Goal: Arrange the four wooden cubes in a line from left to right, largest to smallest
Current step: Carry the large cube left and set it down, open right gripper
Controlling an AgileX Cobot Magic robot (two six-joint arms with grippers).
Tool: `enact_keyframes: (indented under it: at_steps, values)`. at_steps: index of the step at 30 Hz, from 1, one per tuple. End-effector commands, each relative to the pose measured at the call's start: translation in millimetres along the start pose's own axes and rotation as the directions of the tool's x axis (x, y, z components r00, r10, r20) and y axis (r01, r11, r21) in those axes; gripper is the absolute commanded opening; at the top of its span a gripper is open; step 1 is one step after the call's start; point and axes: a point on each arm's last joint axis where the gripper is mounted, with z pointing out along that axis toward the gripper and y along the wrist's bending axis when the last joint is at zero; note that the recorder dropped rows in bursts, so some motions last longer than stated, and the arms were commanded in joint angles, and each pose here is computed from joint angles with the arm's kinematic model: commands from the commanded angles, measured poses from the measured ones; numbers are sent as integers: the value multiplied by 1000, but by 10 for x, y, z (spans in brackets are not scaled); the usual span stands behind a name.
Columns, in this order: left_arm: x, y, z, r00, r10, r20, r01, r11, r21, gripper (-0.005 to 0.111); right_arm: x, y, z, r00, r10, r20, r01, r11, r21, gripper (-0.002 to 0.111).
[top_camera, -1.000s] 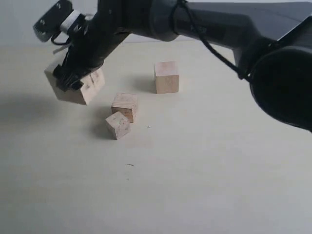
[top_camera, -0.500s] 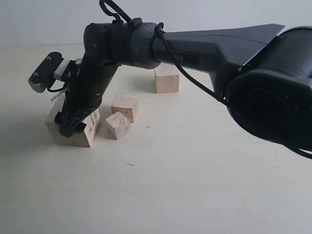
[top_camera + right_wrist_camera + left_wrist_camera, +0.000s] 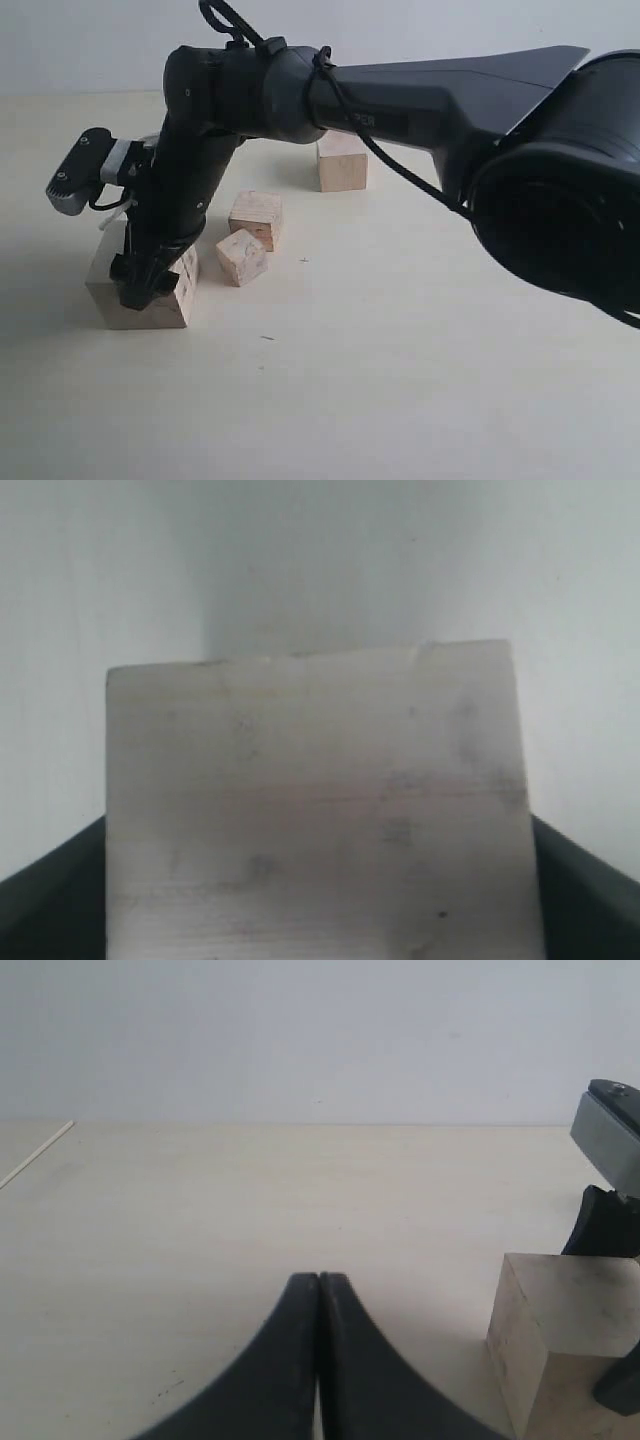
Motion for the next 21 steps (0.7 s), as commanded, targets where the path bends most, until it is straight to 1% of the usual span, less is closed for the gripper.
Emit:
enact_keyframes:
  at_steps: [1, 3, 4, 6, 7, 11, 12, 13, 15, 16, 18, 19, 20, 21]
  values:
    - [-4, 0, -4, 1000, -4, 7, 4, 1000, -1, 0, 78, 98, 102, 998, 10, -59, -15, 997, -82, 1]
    - [-4, 0, -4, 1000, -4, 7, 4, 1000, -1, 0, 65, 84, 104, 999, 24, -47, -27, 997, -67, 3]
    - [-4, 0, -4, 1000, -4, 7, 4, 1000, -1, 0, 65, 84, 104, 999, 24, -46, -27, 997, -67, 6]
    - [-4, 0, -4, 1000, -4, 7, 4, 1000, -1, 0, 65, 83, 104, 999, 24, -46, -27, 997, -66, 19]
    - [-4, 0, -4, 1000, -4, 7, 4, 1000, -1, 0, 65, 83, 104, 999, 26, -46, -29, 997, -66, 29]
    - [-4, 0, -4, 1000, -4, 7, 4, 1000, -1, 0, 59, 89, 104, 998, 50, -41, -53, 996, -70, 62]
    - [-4, 0, -4, 1000, -4, 7, 4, 1000, -1, 0, 59, 89, 104, 998, 52, -42, -55, 996, -70, 72]
    - [-4, 0, -4, 1000, -4, 7, 4, 1000, -1, 0, 55, 89, 94, 998, 51, -40, -54, 996, -69, 88]
    - [-4, 0, -4, 1000, -4, 7, 4, 1000, -1, 0, 9, 101, 1, 999, 48, -21, -50, 997, -64, 105]
    - [-4, 0, -4, 1000, -4, 7, 4, 1000, -1, 0, -21, 108, -63, 998, 54, -9, -55, 997, -59, 105]
    - [-4, 0, -4, 1000, -4, 7, 4, 1000, -1, 0, -137, 126, -391, 997, 70, 36, -70, 997, -12, 105]
    - [-4, 0, -4, 1000, -4, 7, 4, 1000, -1, 0, -198, 121, -687, 993, 96, 62, -99, 994, 46, 105]
    - [-4, 0, -4, 1000, -4, 7, 4, 1000, -1, 0, -214, 105, -866, 992, 107, 71, -113, 989, 95, 105]
    - [-4, 0, -4, 1000, -4, 7, 4, 1000, -1, 0, -220, 29, -1218, 985, 137, 107, -157, 965, 209, 105]
